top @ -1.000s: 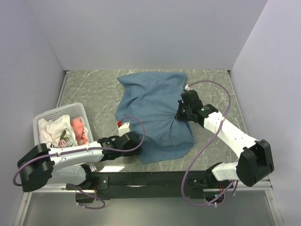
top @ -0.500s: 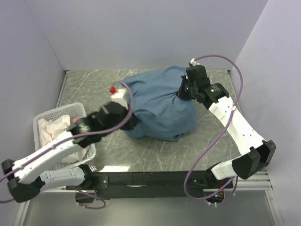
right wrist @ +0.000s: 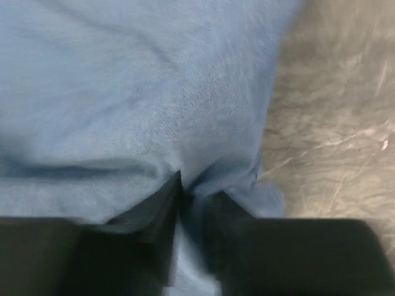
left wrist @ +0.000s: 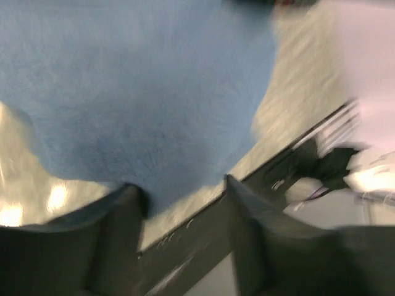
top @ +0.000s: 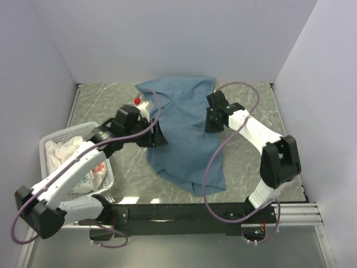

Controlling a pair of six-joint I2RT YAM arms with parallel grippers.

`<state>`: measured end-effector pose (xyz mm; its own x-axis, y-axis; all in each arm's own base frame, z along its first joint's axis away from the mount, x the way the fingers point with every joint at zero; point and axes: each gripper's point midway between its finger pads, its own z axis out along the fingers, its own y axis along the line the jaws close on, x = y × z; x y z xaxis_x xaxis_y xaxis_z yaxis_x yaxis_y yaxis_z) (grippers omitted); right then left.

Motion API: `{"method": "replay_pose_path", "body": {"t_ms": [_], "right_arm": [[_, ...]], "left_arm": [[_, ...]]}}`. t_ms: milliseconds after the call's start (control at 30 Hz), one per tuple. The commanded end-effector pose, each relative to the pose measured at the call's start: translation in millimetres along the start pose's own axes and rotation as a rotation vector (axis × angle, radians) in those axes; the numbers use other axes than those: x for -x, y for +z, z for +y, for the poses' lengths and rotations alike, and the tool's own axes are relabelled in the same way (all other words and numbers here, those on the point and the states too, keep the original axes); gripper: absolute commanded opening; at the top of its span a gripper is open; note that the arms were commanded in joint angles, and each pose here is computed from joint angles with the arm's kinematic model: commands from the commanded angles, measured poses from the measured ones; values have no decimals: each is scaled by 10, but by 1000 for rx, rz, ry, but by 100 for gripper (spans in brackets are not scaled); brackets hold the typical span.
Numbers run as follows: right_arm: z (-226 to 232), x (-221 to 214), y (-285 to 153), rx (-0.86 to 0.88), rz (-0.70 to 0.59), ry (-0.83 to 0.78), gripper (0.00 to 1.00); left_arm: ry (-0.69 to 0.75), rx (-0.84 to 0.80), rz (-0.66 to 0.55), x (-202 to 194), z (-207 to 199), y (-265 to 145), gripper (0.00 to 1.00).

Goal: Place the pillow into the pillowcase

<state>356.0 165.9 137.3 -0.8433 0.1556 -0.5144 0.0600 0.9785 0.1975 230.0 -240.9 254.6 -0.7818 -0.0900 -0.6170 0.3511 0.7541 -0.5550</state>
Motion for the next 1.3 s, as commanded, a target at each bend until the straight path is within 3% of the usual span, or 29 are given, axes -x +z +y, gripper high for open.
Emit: {"method": "replay_pose_path", "body": {"t_ms": [0, 67, 133, 167, 200, 367, 567, 700, 833, 1000, 1033, 1100, 1133, 1167, 1267], "right_arm": [[-105, 32, 71, 27, -52, 11, 56], [-207, 18, -193, 24, -135, 31, 66], [-157, -156, -342, 48, -169, 27, 71], [-119, -132, -579, 78, -241, 20, 72], [-107, -194, -647, 80, -262, 14, 72], [227, -956, -820, 197, -252, -143, 71], [849, -1771, -738, 336, -192, -359, 75], [1446, -2337, -748, 385, -163, -538, 82], [1845, -2585, -473, 315, -160, -600, 85], [1931, -2665, -211, 212, -166, -614, 84], [1961, -2670, -127, 180, -164, -617, 83], [1843, -2570, -85, 81, -181, -622, 62], [1780, -2506, -86, 45, -189, -615, 47], [1721, -2405, -117, 23, -198, -589, 19], [1631, -2119, -435, 67, -222, -555, 3]], "left_arm": [[-58, -33, 37, -291, 117, 122, 76], [-133, 74, -44, -278, 346, 112, 82], [-206, 143, -41, -523, 610, 190, 81], [-280, 166, -103, -488, 674, 184, 76], [-316, 203, -81, -690, 838, 246, 71], [-483, 268, -159, -946, 1147, 235, 58], [-491, 306, -132, -1107, 1282, 306, 62], [-476, 358, -163, -999, 1331, 233, 66], [-434, 407, -256, -695, 1352, -14, 74], [-416, 410, -344, -293, 1312, -337, 78], [-406, 405, -350, -247, 1301, -370, 78], [-400, 387, -361, -162, 1255, -435, 78], [-385, 380, -357, -151, 1235, -446, 79], [-375, 361, -338, -166, 1194, -438, 81], [-369, 360, -309, -296, 1235, -408, 78]]}}
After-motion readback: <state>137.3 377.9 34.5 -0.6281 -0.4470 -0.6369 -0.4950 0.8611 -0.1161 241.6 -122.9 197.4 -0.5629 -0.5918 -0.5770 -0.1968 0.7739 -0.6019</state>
